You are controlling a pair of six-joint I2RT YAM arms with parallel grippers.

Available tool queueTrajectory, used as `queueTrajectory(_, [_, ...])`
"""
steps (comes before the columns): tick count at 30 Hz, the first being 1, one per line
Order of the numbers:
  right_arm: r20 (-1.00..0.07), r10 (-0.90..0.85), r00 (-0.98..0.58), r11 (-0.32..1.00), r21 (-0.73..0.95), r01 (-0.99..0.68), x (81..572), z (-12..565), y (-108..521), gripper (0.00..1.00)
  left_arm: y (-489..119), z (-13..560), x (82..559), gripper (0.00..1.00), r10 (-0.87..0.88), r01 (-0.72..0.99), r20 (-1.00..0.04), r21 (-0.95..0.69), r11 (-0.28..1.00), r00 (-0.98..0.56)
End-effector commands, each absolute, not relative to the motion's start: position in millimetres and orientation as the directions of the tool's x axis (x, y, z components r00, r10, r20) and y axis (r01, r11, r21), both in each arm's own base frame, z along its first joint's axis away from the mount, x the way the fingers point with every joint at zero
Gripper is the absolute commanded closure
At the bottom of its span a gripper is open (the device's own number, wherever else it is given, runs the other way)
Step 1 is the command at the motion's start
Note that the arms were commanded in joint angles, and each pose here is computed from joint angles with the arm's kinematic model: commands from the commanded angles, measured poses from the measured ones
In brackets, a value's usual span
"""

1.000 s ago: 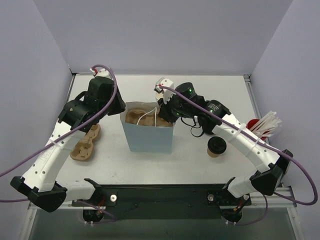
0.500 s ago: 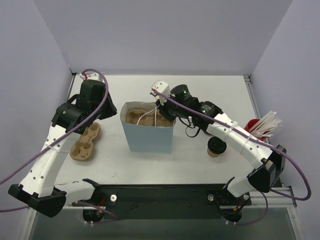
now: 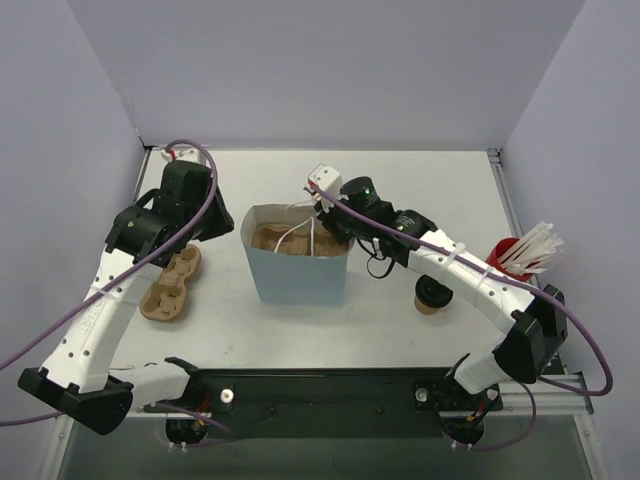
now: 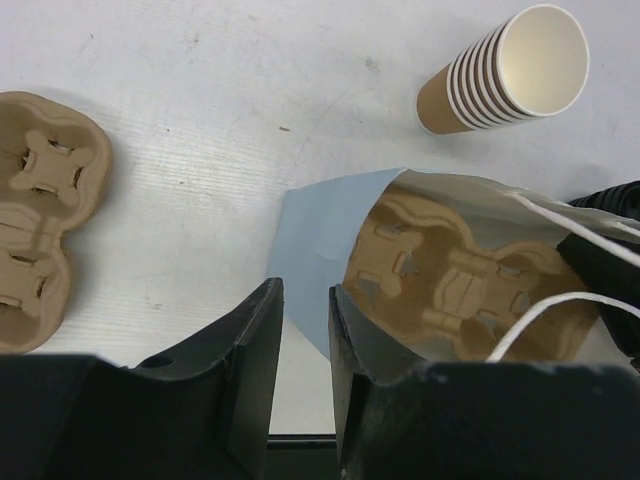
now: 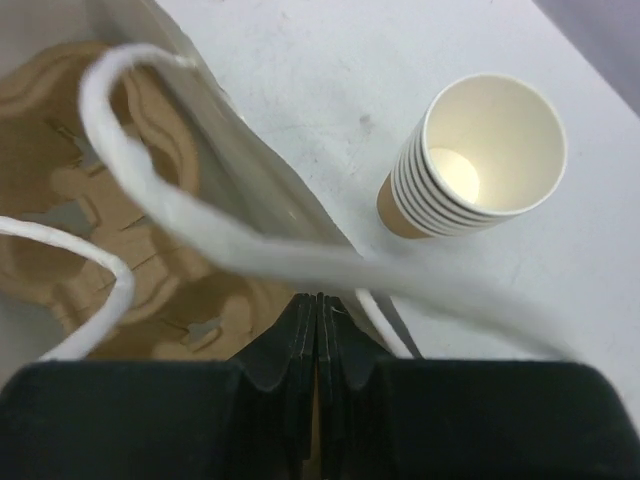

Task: Pack the takeout coffee

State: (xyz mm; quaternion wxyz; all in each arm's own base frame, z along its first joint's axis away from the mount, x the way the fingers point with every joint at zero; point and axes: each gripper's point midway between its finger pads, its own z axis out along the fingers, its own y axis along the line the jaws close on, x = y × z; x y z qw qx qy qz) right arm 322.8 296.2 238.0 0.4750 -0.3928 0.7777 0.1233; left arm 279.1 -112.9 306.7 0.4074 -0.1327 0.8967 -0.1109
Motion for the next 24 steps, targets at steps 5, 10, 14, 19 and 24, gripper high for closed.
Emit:
queueTrajectory(5, [-0.853,-0.433,-0.293,0.735,-0.146,-0.662,331,230,291,1.0,-111,308,281,0.65,-0.324,-0.134,-0.712,-0.311,0.941,-0.623])
queueTrajectory(10, [-0.871,-0.413,-0.266,0.729,-0.141,-0.67,336,256,294,1.0,-115,311,285,0.64,-0.322,-0.12,-0.713,-0.319,0.94,-0.623])
queueTrajectory(14, [-0.888,-0.369,-0.274,0.712,-0.081,-0.697,327,281,301,1.0,-121,311,289,0.61,-0.311,-0.094,-0.712,-0.327,0.94,-0.63])
queueTrajectory(19, [-0.9,-0.3,-0.316,0.725,0.001,-0.689,312,300,296,1.0,-128,315,290,0.54,-0.278,-0.033,-0.727,-0.332,0.943,-0.628])
queueTrajectory(24, [-0.888,-0.181,-0.423,0.769,0.141,-0.623,296,323,285,0.9,-132,309,290,0.48,-0.255,-0.011,-0.721,-0.325,0.946,-0.645])
